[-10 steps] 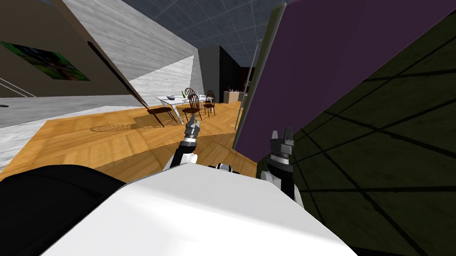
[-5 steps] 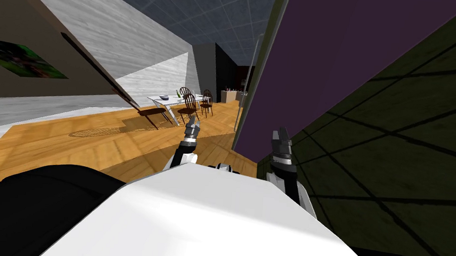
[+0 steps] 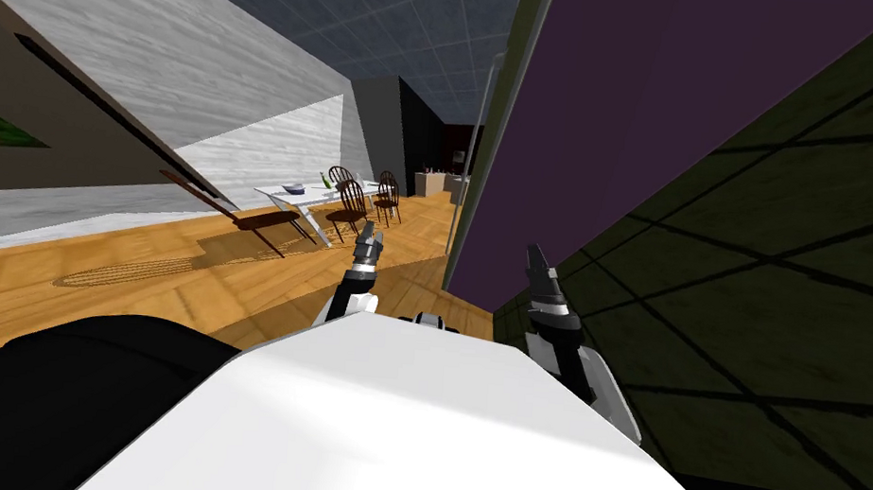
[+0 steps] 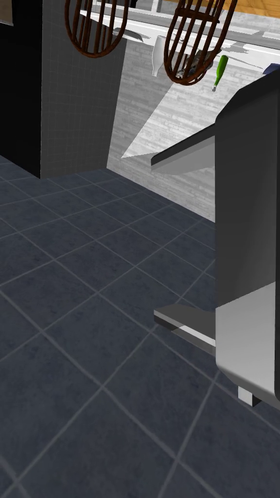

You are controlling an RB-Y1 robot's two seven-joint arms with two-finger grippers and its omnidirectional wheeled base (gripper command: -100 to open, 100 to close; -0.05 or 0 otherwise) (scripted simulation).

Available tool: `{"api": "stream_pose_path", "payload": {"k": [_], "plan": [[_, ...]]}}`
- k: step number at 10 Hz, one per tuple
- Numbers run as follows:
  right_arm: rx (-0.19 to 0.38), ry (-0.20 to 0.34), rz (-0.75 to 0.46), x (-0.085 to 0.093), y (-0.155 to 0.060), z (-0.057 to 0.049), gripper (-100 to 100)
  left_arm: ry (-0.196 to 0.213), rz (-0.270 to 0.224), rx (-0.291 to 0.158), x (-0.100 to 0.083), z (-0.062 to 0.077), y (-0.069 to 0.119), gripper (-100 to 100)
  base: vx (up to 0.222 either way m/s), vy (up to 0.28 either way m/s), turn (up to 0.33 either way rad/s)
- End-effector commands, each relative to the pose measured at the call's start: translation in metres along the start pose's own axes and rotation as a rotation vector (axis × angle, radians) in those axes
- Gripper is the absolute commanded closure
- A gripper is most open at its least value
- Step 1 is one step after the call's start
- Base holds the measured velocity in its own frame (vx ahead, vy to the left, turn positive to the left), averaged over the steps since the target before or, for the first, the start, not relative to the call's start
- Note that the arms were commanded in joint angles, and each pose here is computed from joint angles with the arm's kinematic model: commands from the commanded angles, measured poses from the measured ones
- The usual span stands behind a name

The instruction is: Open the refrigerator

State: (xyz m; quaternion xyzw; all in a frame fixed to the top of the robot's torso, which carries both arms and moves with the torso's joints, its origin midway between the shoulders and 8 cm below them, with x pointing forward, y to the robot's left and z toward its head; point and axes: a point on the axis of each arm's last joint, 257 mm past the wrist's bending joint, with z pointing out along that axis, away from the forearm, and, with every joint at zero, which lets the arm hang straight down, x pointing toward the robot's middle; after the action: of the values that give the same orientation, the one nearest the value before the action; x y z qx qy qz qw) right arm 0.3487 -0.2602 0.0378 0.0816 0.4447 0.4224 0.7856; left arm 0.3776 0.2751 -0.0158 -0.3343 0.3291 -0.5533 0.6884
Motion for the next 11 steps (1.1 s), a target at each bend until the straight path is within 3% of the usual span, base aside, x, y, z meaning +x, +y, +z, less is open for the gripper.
{"api": "stream_pose_path", "payload": {"k": [1, 9, 11], "plan": [[-0.030, 0.066, -0.131, 0.000, -0.002, 0.001, -100, 0.000, 0.000, 0.000, 0.000, 0.000, 0.000, 0, 0.110, 0.090, -0.116], [-0.140, 0.255, -0.565, -0.010, -0.011, 0.006, -100, 0.000, 0.000, 0.000, 0.000, 0.000, 0.000, 0, 0.142, 0.124, -0.177], [-0.179, 0.308, -0.719, -0.019, -0.017, 0.010, -100, 0.000, 0.000, 0.000, 0.000, 0.000, 0.000, 0, 0.115, 0.130, -0.233]]}}
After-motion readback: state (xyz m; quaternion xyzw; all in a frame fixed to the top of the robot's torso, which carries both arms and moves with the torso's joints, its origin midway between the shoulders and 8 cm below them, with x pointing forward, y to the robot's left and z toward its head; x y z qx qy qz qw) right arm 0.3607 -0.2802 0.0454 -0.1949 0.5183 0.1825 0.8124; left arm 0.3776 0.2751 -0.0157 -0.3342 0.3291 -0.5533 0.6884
